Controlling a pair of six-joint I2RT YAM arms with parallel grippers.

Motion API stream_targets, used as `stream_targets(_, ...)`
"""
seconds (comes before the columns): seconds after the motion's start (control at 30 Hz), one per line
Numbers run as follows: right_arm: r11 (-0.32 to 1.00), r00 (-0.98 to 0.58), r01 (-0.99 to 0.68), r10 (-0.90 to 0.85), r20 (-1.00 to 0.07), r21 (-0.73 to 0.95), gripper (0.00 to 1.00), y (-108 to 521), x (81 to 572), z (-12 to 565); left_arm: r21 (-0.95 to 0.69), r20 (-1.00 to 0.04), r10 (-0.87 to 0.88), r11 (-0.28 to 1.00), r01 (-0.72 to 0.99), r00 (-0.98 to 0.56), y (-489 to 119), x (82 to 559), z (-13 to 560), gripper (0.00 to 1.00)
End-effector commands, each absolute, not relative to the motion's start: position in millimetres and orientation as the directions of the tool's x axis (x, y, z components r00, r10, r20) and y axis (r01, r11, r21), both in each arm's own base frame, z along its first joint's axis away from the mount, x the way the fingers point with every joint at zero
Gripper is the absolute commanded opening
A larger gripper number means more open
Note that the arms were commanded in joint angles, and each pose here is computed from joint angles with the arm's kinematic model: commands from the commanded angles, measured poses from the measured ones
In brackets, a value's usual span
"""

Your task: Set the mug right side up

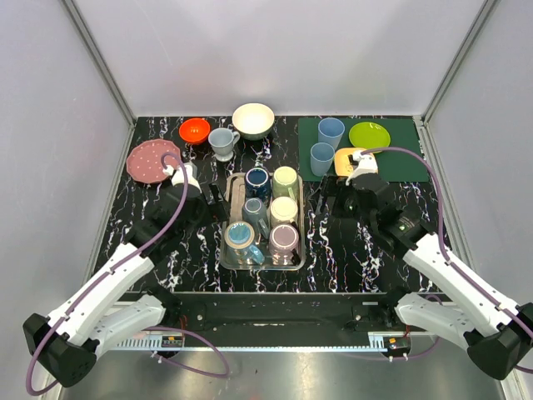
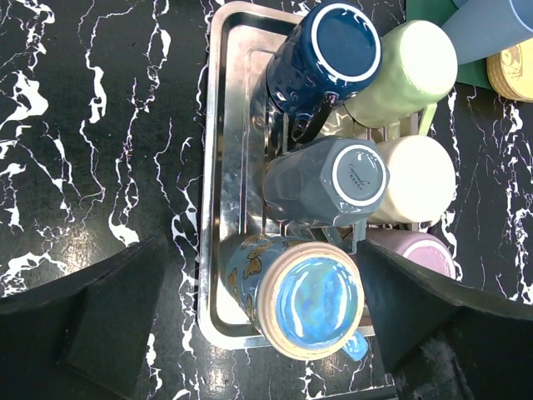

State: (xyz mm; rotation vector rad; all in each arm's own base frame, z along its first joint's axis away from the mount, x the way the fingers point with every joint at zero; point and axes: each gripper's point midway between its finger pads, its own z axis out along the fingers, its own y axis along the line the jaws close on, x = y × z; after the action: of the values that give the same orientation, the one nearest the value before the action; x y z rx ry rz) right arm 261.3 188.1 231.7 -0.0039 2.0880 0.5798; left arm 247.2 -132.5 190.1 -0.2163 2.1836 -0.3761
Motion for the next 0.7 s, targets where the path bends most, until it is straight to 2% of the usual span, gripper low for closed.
stream_targets(0.0, 0.915, -0.523, -0.174, 0.227, -0.822, 0.363, 1.0, 171, 263, 234, -0.37, -0.77, -0.282, 0.928, 0.04, -0.573, -142, 251, 200, 0.99)
stream_targets(0.13, 0.928, -0.491, -0.14, 0.238, -0.838, 0.346, 1.0, 160, 265, 236, -0.364, -0.775, -0.263, 0.929, 0.064, -0.575, -141, 247, 199, 0.99)
stream_targets(0.4, 0.898, -0.537, -0.241, 0.191, -0.821, 0.367, 1.0, 178, 254, 234, -0.395, -0.761, -0.255, 0.911, 0.115, -0.596, -144, 230, 191, 0.99)
stream_targets(0.53, 0.906, -0.565, -0.227, 0.177, -0.806, 0.358, 1.0, 179, 255, 222, -0.493, -0.677, -0.385, 0.87, -0.002, -0.628, -148, 217, 177, 0.99)
stream_targets(0.63, 0.91, -0.575, -0.211, 0.179, -0.799, 0.356, 1.0, 179, 257, 215, -0.512, -0.623, -0.452, 0.853, -0.105, -0.638, -156, 204, 168, 0.99)
stream_targets(0.67, 0.911, -0.578, -0.21, 0.177, -0.797, 0.355, 1.0, 179, 257, 213, -0.449, -0.646, -0.449, 0.877, -0.169, -0.617, -144, 201, 162, 0.99)
